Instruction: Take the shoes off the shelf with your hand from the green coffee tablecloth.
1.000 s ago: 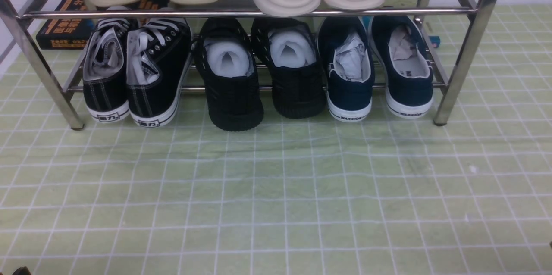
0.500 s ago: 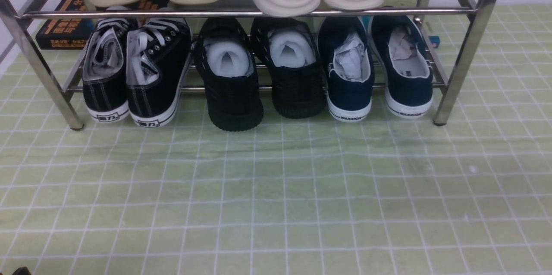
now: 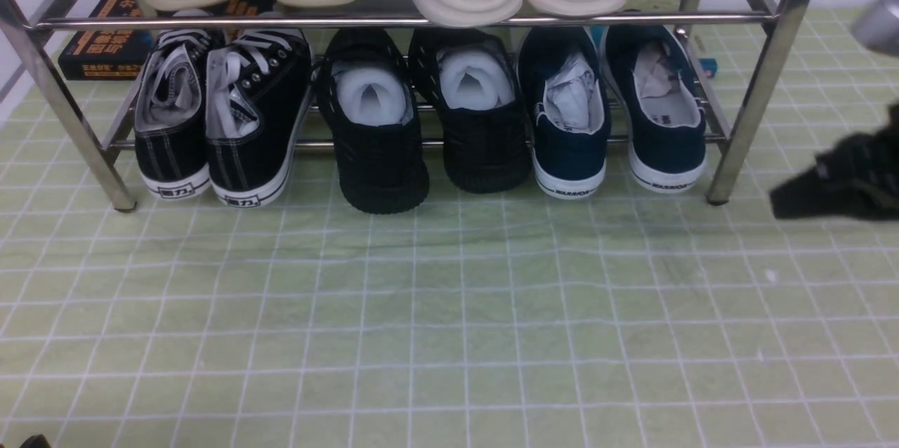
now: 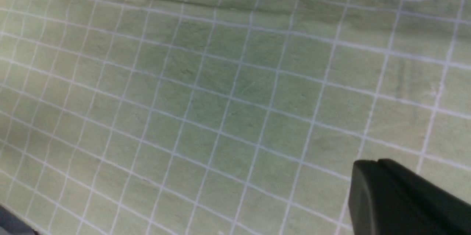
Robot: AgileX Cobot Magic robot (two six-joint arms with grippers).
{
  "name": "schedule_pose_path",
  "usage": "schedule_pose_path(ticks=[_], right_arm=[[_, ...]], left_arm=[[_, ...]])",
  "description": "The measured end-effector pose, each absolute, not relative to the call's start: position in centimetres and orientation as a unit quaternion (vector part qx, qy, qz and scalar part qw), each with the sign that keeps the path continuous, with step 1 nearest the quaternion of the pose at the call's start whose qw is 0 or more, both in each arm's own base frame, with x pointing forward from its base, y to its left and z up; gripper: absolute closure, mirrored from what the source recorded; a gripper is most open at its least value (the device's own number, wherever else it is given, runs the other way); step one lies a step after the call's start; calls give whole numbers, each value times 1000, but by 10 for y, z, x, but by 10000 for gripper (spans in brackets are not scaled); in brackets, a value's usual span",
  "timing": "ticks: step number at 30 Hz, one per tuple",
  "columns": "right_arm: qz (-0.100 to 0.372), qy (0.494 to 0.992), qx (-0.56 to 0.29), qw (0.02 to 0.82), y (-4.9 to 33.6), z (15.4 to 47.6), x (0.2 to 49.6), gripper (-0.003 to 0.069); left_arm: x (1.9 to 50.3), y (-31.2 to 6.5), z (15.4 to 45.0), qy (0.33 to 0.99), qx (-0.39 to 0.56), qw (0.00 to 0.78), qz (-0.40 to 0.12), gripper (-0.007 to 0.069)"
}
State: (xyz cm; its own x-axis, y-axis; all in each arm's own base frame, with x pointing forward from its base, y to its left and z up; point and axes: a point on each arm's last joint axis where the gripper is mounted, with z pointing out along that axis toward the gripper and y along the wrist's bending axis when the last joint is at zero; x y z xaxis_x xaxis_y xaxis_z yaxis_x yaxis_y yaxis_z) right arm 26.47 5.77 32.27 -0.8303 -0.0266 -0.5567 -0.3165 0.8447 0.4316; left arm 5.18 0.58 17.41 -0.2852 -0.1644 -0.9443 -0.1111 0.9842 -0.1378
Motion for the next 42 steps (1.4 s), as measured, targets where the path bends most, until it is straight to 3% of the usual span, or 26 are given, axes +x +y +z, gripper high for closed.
schedule_pose_path(ticks=[5,15,22,32,42], right_arm=[[245,921,-141,268,88,328,300,659],[115,932,-115,323,123,315,353,649],[99,928,-76,352,129,292,377,566],[103,920,-64,373,134,270,396,365],[85,918,-80,378,136,252,407,350]], left_arm=[[52,6,174,801,-86,592,-23,382],[52,6,174,801,-86,592,-22,382],[52,6,174,801,-86,592,-22,382],[52,6,174,801,-86,592,-22,382],[52,6,174,801,-86,592,-22,382]])
